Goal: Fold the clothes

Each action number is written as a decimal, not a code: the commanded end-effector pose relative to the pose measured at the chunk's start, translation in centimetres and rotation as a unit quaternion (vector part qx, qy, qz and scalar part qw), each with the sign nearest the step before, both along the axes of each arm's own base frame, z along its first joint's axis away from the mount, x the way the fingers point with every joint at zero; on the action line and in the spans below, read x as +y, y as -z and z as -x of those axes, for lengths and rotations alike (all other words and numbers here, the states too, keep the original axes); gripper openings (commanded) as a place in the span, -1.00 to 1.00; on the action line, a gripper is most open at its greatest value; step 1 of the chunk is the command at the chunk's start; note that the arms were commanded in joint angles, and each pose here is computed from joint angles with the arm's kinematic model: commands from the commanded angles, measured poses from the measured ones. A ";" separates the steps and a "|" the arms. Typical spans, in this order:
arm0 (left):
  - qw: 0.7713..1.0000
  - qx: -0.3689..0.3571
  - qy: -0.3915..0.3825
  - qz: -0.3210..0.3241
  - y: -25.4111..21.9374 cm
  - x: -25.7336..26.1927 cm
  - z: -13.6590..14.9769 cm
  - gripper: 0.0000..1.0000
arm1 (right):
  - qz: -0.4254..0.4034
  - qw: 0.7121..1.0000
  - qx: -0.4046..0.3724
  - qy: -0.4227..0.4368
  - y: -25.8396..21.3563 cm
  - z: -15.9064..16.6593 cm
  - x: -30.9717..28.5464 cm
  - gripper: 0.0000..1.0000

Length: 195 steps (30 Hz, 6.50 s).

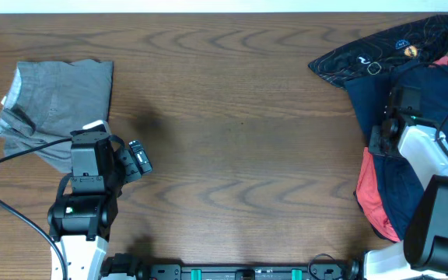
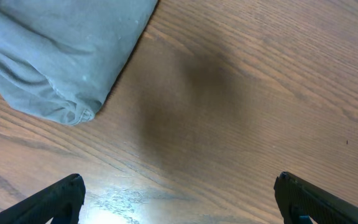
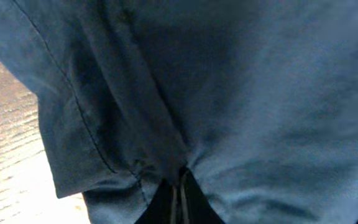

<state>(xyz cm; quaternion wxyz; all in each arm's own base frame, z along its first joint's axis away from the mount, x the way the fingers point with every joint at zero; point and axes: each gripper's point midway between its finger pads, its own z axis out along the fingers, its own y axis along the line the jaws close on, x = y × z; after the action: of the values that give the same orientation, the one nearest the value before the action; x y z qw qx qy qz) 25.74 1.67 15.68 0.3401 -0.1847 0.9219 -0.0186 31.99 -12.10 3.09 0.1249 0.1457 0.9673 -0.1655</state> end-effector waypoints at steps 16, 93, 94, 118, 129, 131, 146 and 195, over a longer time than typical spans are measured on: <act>1.000 -0.009 0.000 -0.003 -0.8 0.2 -0.3 0.96 | -0.105 0.942 -0.286 -0.143 -23.0 -4.7 6.1 -0.98; 0.862 0.143 0.332 0.356 12.6 -40.0 4.1 -0.50 | -0.141 0.984 -0.097 0.047 -14.5 1.2 3.7 0.98; 0.862 0.144 0.332 0.355 12.7 -39.9 4.1 -0.79 | -0.141 0.984 -0.097 0.047 -14.5 1.2 3.7 0.98; 0.978 -0.089 0.081 0.170 -4.6 -4.9 -14.2 0.96 | -0.143 0.983 -0.093 0.063 -14.3 1.8 2.5 0.99; 0.934 0.256 0.071 0.238 3.4 -10.5 0.2 0.96 | -0.178 0.978 -0.098 0.043 -14.3 1.3 3.9 0.99; 0.924 0.290 0.059 0.243 4.3 -11.9 2.0 0.95 | -0.178 0.978 -0.097 0.043 -14.2 1.3 3.9 0.99; 0.904 0.318 0.039 0.283 14.0 -21.5 7.3 0.96 | -0.179 0.978 -0.095 0.044 -14.2 1.4 3.9 0.98; 0.926 0.338 -0.082 0.149 13.6 -4.7 5.7 0.55 | -0.350 0.927 0.111 0.080 1.2 12.5 20.5 0.86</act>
<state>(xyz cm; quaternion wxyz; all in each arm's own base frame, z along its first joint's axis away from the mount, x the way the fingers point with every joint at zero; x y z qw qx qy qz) 19.74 -4.34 2.48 -0.0420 -0.3020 0.9472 -0.0991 20.11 8.02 2.43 -0.0477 0.1920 0.9656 0.1685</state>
